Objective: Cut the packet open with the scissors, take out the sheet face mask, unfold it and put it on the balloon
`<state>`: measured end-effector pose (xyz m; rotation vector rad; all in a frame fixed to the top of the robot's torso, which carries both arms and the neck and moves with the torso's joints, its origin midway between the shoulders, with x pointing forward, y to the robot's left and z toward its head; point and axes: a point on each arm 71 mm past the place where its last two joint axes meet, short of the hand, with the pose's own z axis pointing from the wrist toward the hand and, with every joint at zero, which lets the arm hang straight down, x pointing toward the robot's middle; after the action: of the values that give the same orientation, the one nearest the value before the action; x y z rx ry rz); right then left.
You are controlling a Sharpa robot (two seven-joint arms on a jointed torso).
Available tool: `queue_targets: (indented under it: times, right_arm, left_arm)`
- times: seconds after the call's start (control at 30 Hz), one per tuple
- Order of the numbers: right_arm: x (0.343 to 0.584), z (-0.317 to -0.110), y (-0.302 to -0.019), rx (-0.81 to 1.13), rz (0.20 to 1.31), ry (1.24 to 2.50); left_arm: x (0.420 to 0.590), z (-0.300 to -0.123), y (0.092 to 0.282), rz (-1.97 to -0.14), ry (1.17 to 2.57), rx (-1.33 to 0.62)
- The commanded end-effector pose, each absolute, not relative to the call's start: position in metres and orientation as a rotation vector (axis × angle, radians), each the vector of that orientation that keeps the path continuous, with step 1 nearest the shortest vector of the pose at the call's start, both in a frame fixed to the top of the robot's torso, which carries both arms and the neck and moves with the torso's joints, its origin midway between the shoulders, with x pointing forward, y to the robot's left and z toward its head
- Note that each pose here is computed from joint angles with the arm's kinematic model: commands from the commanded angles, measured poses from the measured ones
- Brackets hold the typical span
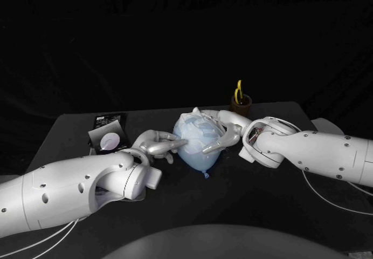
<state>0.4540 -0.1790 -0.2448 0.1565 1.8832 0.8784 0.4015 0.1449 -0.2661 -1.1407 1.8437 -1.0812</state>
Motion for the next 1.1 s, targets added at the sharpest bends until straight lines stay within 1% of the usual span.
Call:
queue_targets:
  times: [0.03,0.3,0.8,1.1]
  right_arm:
    - [0.4475,-0.2528,-0.1736,0.13,0.897,1.942]
    - [0.4474,-0.2528,-0.1739,0.131,0.896,1.942]
    - [0.4473,-0.2529,-0.1733,0.132,0.895,1.944]
    - [0.4473,-0.2529,-0.1736,0.133,0.894,1.944]
  left_arm:
    - [0.4002,-0.2643,0.1374,-1.142,1.872,-1.094]
    - [0.4009,-0.2649,0.1374,-1.138,1.872,-1.097]
    - [0.4024,-0.2614,0.1327,-1.176,1.807,-1.116]
    - [0.4033,-0.2622,0.1334,-1.158,1.802,-1.129]
